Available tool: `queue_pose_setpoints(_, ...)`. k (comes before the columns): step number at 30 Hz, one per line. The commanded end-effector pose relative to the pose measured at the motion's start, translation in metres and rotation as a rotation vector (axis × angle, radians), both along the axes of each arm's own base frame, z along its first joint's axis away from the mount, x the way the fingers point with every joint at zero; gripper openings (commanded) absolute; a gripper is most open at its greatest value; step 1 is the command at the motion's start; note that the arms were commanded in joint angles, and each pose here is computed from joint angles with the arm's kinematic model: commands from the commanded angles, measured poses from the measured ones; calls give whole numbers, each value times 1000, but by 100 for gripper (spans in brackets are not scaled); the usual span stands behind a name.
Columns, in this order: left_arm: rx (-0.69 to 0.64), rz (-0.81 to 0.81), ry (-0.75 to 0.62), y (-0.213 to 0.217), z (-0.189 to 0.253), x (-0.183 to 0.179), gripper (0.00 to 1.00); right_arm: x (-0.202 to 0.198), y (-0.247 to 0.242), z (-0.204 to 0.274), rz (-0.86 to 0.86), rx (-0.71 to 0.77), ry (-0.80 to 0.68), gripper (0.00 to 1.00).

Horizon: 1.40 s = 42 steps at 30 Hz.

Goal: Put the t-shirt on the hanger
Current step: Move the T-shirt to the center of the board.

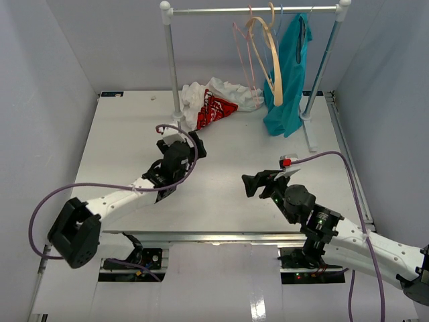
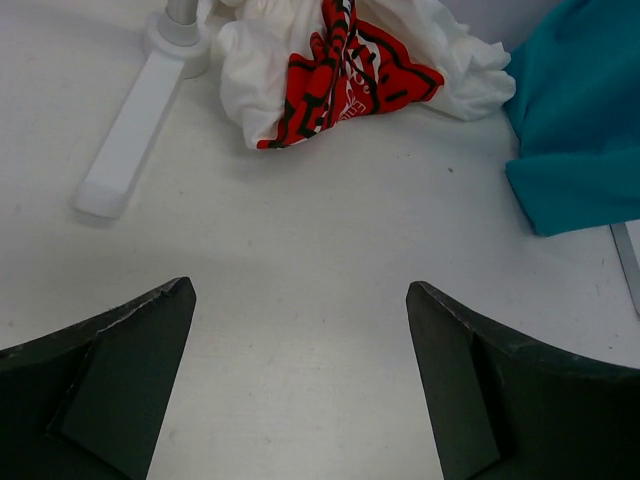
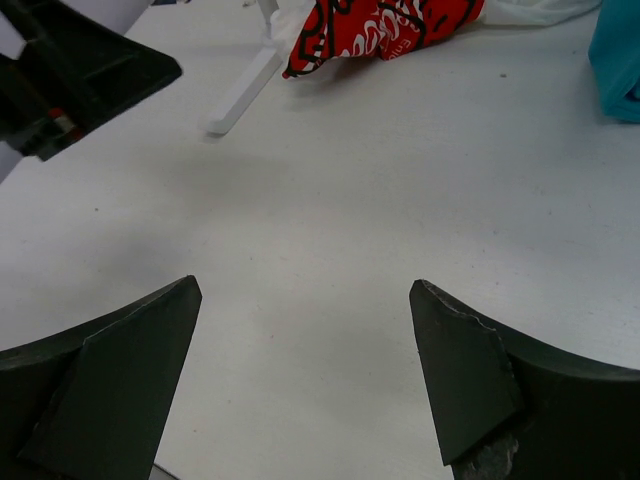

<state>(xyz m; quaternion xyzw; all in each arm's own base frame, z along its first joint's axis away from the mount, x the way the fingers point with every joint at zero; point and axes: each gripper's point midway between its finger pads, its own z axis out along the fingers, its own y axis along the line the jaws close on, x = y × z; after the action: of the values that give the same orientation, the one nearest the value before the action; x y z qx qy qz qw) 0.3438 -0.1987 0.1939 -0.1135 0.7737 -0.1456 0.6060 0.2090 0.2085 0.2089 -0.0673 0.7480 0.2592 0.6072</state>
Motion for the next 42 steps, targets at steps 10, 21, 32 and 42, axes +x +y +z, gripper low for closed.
queue_pose_setpoints(10, 49, -33, 194, -15, -65, 149, 91, -4, -15, 47, -17, 156, -117, 93)
queue_pose_setpoints(21, 85, -53, 151, -9, -91, 223, 66, -7, -12, 48, 6, 161, -127, 95)
queue_pose_setpoints(32, -94, -232, 167, -46, -46, 105, 0, -9, -4, 47, 42, 153, -116, 96)
queue_pose_setpoints(42, -101, -510, 147, -86, 2, -48, 80, -4, 3, 38, 42, 109, -93, 95)
